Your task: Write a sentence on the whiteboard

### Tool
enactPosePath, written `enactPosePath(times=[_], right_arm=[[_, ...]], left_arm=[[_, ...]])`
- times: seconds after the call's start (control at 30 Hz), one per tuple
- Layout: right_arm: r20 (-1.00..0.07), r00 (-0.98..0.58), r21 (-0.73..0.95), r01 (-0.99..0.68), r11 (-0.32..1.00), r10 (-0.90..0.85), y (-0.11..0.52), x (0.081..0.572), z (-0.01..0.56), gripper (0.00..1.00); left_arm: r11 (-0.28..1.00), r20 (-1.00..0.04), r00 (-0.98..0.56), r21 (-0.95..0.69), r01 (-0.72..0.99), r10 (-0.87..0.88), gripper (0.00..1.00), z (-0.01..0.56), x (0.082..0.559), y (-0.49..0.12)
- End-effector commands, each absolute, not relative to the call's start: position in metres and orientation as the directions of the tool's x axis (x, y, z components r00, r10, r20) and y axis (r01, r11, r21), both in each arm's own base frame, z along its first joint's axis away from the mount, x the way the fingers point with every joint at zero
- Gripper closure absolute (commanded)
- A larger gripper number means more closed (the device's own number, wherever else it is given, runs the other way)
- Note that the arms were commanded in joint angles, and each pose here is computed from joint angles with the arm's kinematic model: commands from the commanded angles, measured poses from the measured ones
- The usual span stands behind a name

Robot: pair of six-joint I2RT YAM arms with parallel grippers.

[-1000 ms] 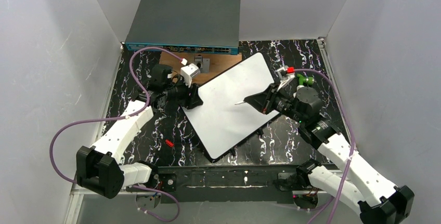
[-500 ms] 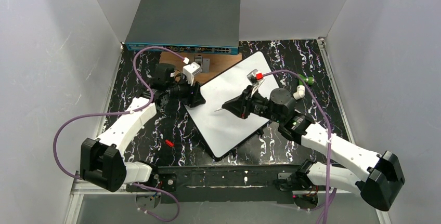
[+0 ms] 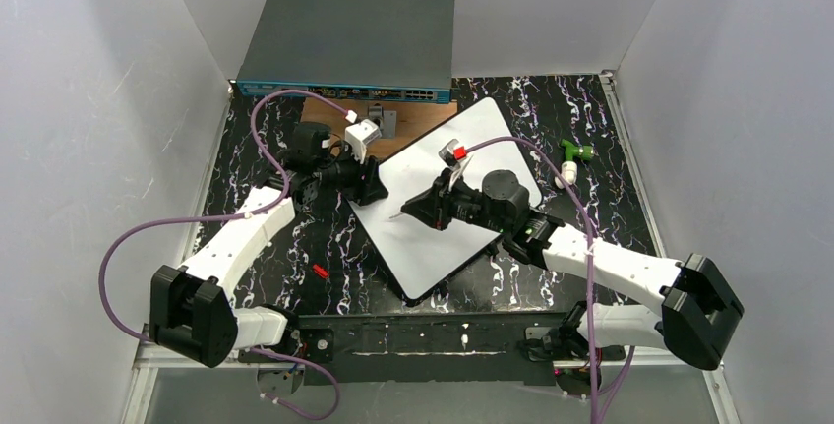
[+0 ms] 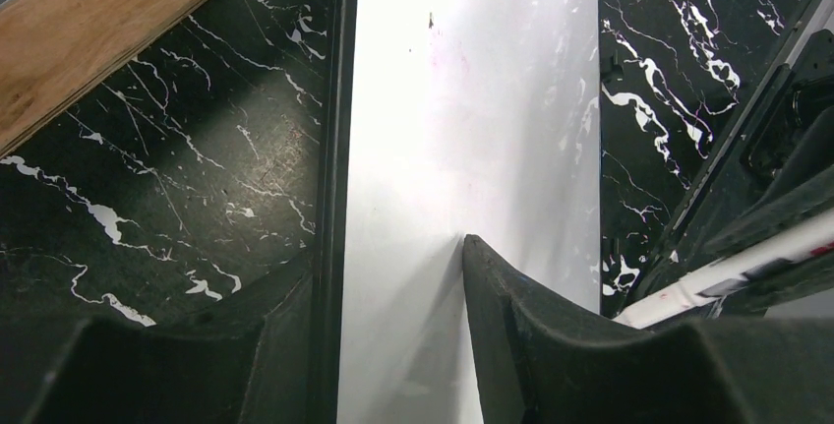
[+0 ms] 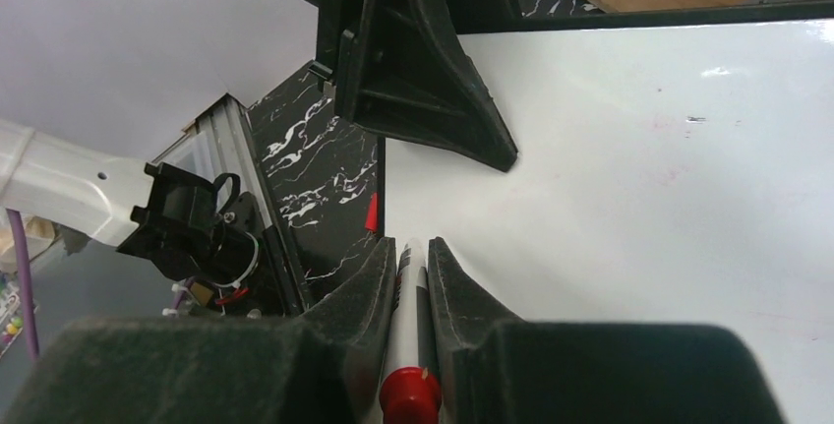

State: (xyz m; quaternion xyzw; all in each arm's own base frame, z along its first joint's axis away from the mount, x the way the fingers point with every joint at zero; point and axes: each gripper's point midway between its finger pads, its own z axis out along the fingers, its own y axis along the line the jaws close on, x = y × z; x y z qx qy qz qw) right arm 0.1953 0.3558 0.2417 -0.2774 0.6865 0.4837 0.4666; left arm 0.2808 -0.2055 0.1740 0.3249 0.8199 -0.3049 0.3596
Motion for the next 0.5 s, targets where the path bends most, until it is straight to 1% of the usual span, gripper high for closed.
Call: enactPosePath(times=[0.0, 0.47], right_arm=[[-0.93, -0.333, 0.366, -0.86, 0.355, 0.153, 0.368, 0.203, 0.274, 0.99], [-0.92, -0.367, 0.392, -0.853, 0.346, 0.136, 0.387, 0.209, 0.269, 0.99]], left_arm=[[0.506, -0.776, -0.483, -0.249, 0.826, 0.406, 1.0, 0.167, 0.262, -0.215], [0.492, -0.763, -0.472, -0.234, 0.839, 0.442, 1.0, 0.167, 0.263, -0.218]])
